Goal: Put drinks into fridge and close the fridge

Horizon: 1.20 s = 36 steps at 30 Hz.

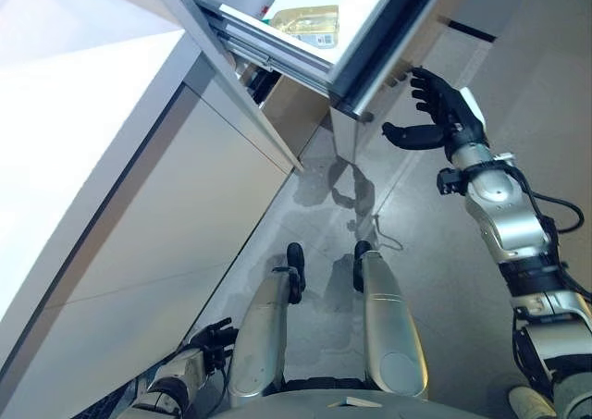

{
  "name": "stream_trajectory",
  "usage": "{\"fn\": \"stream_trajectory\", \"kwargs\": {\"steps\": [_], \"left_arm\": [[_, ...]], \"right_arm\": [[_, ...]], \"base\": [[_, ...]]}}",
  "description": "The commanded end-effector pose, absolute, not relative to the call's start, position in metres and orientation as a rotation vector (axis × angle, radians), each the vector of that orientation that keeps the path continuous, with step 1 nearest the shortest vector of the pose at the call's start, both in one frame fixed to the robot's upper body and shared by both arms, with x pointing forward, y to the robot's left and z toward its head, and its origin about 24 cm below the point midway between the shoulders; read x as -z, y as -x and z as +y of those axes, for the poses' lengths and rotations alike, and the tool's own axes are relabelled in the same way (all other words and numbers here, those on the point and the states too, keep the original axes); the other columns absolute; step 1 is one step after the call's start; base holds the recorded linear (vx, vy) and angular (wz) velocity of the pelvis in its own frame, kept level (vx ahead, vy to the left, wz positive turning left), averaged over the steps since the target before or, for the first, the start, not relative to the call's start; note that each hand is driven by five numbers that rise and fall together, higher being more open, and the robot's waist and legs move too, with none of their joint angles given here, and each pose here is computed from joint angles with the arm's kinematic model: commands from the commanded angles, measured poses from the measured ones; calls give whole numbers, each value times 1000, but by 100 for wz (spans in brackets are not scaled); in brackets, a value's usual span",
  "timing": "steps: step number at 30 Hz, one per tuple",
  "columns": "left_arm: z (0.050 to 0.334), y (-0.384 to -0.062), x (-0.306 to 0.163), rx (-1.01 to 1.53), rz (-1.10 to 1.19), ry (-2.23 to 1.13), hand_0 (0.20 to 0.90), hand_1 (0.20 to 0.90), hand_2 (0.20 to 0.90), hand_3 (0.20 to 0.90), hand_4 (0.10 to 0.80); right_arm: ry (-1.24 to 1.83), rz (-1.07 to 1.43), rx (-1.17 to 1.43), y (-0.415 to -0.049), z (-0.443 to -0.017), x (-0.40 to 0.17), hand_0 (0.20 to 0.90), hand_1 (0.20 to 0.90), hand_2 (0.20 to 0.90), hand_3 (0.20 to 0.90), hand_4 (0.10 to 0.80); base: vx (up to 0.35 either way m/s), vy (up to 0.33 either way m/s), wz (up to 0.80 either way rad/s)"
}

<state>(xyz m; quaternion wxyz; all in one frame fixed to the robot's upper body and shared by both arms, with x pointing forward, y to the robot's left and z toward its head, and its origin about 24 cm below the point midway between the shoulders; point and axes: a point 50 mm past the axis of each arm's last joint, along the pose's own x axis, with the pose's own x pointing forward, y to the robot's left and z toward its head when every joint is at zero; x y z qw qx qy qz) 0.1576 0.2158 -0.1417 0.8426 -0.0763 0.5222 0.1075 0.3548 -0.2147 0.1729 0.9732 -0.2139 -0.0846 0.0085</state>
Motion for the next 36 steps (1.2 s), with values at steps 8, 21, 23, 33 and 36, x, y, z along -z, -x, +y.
{"fn": "stream_trajectory", "kwargs": {"steps": [8, 21, 23, 33, 36], "left_arm": [[215, -154, 142, -188, 1127, 105, 900, 900, 900, 900, 800], [205, -149, 144, -113, 1113, 123, 900, 900, 900, 900, 800], [205, -145, 145, -104, 1106, 118, 900, 900, 900, 900, 800], [211, -150, 140, -158, 1034, 92, 900, 900, 900, 900, 800], [217, -150, 138, -205, 1033, 92, 900, 900, 900, 900, 800]], "right_arm": [[478, -568, -488, -351, -55, -259, 900, 900, 900, 900, 800], [473, -663, -600, -334, 1, -274, 900, 900, 900, 900, 800], [466, -691, -543, -336, -3, -278, 900, 900, 900, 900, 800], [293, -776, -22, -346, -88, -276, 900, 900, 900, 900, 800], [258, -664, 65, -348, -126, -236, 900, 900, 900, 900, 800]], "base": [[-29, 37, 6], [7, 39, 8], [26, 20, 8], [36, -14, 2], [59, -67, 2]]}}
